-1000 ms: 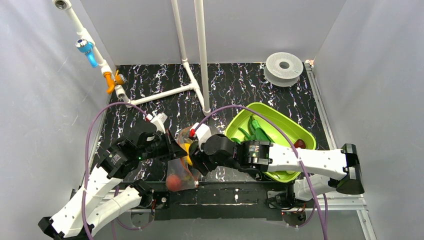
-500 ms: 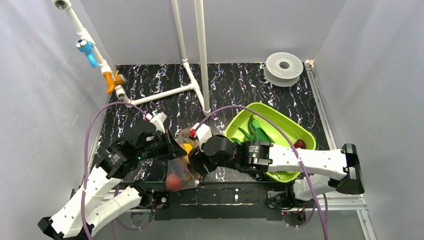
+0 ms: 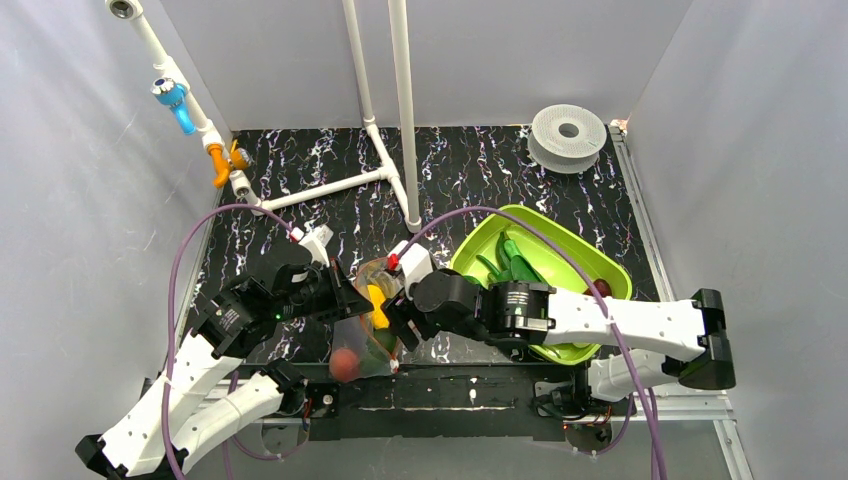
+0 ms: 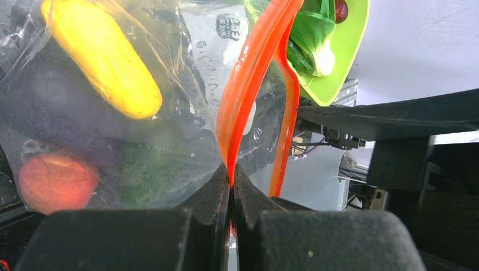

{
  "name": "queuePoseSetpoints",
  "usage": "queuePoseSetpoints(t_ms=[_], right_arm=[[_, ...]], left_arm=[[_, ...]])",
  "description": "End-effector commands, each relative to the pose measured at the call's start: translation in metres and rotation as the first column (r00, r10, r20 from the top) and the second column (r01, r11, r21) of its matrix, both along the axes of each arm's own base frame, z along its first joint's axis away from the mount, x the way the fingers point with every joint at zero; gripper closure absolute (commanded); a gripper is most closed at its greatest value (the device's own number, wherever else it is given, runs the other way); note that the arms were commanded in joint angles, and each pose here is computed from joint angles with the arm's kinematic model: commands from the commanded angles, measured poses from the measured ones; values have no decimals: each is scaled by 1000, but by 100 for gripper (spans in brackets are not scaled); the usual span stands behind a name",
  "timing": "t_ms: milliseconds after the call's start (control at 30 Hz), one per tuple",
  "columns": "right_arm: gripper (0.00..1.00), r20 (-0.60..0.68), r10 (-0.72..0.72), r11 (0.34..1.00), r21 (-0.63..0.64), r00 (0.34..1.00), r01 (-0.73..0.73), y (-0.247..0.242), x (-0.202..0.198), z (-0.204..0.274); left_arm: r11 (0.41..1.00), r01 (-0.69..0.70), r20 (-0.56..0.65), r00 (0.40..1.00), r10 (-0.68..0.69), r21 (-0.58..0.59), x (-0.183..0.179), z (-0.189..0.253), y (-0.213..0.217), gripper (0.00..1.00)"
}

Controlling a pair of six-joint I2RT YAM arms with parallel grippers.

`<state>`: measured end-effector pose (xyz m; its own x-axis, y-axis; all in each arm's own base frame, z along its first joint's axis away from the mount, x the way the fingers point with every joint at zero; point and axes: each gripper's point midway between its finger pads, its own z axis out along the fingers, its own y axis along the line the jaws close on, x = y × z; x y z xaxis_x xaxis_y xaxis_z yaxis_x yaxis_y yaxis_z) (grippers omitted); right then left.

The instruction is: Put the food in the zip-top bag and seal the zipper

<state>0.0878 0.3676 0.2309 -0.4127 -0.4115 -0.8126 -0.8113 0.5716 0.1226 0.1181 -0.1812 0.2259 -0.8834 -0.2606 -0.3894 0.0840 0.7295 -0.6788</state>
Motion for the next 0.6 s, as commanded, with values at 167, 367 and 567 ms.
queuePoseSetpoints(t_ms=[167,367,567], right_arm=[[22,161,-185,975,152,969,161,-37,34,66],[22,232,-364,922,229,902,313,-80,59,85],[21,231,-558,822,282,797,494,-133,90,83]], left_arm=[[1000,0,14,1000,0,-4,-2,7,3,100],[1000,3,8,1000,-3,-2,-3,6,3,100],[1000,5,6,1000,-5,-4,-3,6,2,100]])
